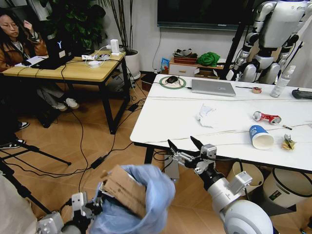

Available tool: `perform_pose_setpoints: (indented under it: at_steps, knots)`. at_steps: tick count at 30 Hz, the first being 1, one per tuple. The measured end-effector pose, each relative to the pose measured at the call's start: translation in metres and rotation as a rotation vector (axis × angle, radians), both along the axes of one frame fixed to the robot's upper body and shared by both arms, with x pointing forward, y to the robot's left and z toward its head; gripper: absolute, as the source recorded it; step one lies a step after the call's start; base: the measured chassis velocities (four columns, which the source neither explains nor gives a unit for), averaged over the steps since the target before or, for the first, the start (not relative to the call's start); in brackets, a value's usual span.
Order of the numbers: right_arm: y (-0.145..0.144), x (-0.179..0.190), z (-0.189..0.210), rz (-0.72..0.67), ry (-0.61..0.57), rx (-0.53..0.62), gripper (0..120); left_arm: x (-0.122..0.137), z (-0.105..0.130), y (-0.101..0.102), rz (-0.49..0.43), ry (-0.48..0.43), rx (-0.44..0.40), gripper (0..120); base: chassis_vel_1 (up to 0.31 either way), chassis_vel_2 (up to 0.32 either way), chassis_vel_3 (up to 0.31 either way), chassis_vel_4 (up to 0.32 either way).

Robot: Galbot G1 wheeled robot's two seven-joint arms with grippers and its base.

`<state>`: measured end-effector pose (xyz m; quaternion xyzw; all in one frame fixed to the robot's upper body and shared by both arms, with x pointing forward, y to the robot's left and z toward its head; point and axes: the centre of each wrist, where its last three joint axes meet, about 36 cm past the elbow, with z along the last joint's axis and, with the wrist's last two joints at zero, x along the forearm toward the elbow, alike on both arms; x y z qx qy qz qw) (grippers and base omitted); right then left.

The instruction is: Pick up the trash bin and place the trash from the table into it.

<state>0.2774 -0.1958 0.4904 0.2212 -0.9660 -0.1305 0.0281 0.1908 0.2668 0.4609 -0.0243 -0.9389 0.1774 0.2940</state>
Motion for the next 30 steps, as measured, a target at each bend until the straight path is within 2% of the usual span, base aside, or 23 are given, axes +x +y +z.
perform_pose_setpoints:
  at_steps: [10, 15, 17, 20, 23, 27, 28, 30]
  knots:
    - [-0.007, 0.000, -0.004, -0.061, 0.002, -0.023, 100, 0.001, -0.003, -0.004, 0.003, -0.012, -0.015, 0, 0.000, 0.000, 0.000, 0.000]
    - [-0.016, 0.018, 0.002, -0.175, 0.082, -0.111, 100, 0.002, -0.003, -0.006, 0.013, -0.019, -0.025, 0, 0.000, 0.000, 0.000, 0.000]
    - [-0.024, 0.032, 0.007, -0.247, 0.133, -0.186, 100, 0.001, -0.004, -0.007, 0.017, -0.018, -0.028, 0, 0.000, 0.000, 0.000, 0.000]
    - [-0.037, 0.054, 0.006, -0.301, 0.142, -0.269, 100, 0.001, -0.005, -0.006, 0.025, -0.024, -0.030, 0, 0.000, 0.000, 0.000, 0.000]
    - [-0.044, 0.074, 0.004, -0.321, 0.137, -0.298, 100, 0.001, -0.005, -0.006, 0.031, -0.025, -0.031, 0, 0.000, 0.000, 0.000, 0.000]
    - [-0.055, 0.132, 0.009, -0.374, 0.094, -0.368, 100, -0.001, -0.003, -0.006, 0.043, -0.028, -0.027, 0, 0.000, 0.000, 0.000, 0.000]
    - [-0.055, 0.132, 0.009, -0.374, 0.094, -0.368, 100, -0.001, -0.003, -0.006, 0.043, -0.028, -0.027, 0, 0.000, 0.000, 0.000, 0.000]
    - [-0.058, 0.160, 0.010, -0.388, 0.093, -0.389, 100, -0.001, -0.002, -0.006, 0.045, -0.033, -0.029, 0, 0.000, 0.000, 0.000, 0.000]
